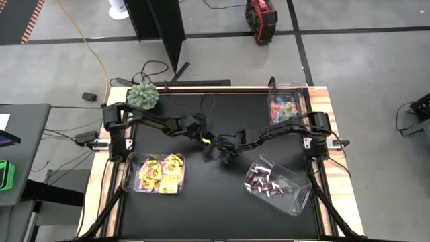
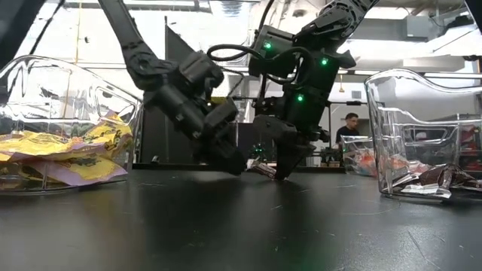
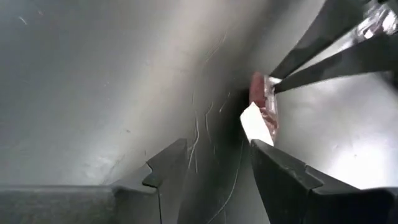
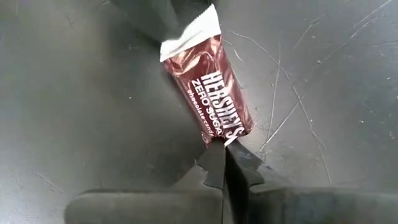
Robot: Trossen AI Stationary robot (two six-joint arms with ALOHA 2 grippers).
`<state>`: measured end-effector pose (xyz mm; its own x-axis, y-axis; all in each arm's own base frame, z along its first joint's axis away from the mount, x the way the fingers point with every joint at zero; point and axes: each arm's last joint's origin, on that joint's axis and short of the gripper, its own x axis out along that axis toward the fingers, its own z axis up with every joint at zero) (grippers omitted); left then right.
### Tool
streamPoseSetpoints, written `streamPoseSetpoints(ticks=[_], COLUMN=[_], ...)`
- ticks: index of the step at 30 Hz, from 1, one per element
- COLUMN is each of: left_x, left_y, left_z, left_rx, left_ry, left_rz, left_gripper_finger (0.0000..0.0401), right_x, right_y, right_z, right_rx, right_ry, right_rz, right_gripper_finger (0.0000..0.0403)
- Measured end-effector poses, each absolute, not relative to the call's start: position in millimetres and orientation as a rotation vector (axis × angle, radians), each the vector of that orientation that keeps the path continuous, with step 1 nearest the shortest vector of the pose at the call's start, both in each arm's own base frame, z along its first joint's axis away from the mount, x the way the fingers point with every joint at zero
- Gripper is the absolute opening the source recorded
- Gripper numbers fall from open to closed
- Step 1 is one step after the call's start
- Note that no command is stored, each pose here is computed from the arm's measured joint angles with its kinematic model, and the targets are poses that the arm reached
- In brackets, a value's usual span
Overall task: Sort candy
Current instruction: Put the brown candy in the bottom right transparent container
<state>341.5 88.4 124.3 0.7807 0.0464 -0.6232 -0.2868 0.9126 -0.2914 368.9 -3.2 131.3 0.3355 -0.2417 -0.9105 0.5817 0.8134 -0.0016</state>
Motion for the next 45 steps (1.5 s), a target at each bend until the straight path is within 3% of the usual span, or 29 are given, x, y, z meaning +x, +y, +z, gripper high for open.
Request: streamPoseSetpoints(ticks=[6, 17, 29, 33, 42, 45], left_x=[355, 353, 360, 362, 363, 363], left_y=[91, 83, 82, 77, 79, 79], left_z=[114, 113, 121, 121, 121, 122], left_rx=[-0.399, -0.399, -0.341, -0.293, -0.275, -0.274], left_ry=[0.666, 0.692, 0.596, 0.591, 0.586, 0.585], left_rz=[0.144, -0.131, -0.125, -0.070, 0.017, 0.021], left_gripper_finger=[0.0174, 0.0174, 0.0172, 0.0142, 0.0024, 0.0007], right_x=[370, 370, 370, 370, 370, 370], right_y=[-3, -3, -3, -3, -3, -3], right_z=[131, 132, 132, 132, 132, 132], right_rx=[0.355, 0.358, 0.358, 0.357, 0.357, 0.357], right_ry=[1.100, 1.095, 1.094, 1.094, 1.095, 1.095], right_rz=[-0.549, -0.547, -0.546, -0.546, -0.546, -0.547], right_gripper_finger=[0.0018, 0.0019, 0.0019, 0.0019, 0.0019, 0.0019])
